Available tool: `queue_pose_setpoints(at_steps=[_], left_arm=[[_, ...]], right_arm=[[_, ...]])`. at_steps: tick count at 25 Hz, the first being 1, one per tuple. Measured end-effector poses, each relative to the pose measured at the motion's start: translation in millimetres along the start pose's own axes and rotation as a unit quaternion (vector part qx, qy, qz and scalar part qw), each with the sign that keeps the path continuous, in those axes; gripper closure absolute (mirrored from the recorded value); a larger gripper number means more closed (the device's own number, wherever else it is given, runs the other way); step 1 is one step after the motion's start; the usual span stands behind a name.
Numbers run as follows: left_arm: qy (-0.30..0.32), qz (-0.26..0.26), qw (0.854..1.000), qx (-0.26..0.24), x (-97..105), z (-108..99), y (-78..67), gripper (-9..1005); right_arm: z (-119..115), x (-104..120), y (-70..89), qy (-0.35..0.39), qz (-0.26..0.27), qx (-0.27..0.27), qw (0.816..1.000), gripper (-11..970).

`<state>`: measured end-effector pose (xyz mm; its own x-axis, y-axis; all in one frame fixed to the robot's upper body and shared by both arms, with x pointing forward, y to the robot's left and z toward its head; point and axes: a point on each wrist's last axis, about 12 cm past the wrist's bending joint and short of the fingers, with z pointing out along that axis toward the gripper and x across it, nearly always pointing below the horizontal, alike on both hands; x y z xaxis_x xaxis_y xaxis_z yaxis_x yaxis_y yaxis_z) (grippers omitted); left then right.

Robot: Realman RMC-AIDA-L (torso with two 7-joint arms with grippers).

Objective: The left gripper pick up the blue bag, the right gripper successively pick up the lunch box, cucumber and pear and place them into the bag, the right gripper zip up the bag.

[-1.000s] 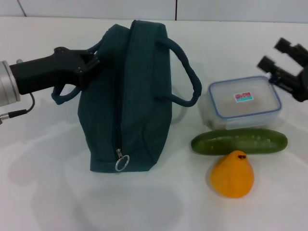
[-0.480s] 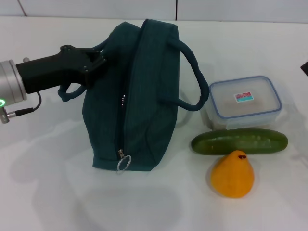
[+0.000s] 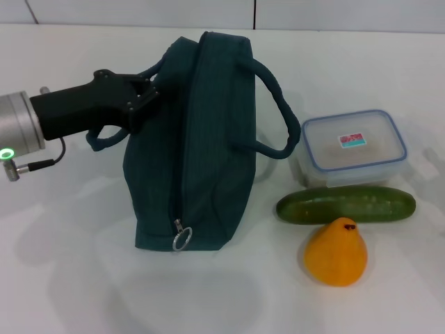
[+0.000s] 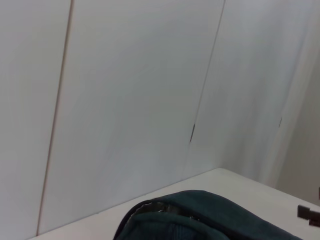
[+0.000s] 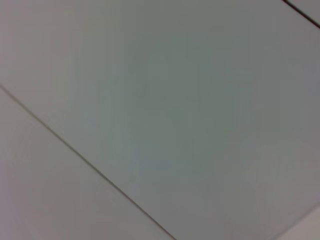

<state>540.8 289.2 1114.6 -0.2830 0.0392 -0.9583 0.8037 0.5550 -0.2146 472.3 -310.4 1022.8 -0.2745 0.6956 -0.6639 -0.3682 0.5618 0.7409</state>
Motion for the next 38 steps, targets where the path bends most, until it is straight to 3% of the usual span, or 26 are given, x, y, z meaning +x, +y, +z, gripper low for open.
queue_pose_setpoints(at_steps=[16, 30, 38], left_arm=[[0.002, -0.004, 1.000, 0.008, 2, 7, -0.6, 953], [-0.004, 0.017, 1.000, 0.010, 0, 10, -0.6, 953], [-0.007, 0.023, 0.999, 0.023, 0, 16, -2.4, 953]], right_arm=[[24, 17, -9.6, 0.080, 0.064, 0.053, 0.993, 102], [58, 18, -2.8, 0.116, 0.145, 0.050, 0.981, 116], [65, 18, 0.2, 0.119, 0.151, 0.044, 0.980, 132]])
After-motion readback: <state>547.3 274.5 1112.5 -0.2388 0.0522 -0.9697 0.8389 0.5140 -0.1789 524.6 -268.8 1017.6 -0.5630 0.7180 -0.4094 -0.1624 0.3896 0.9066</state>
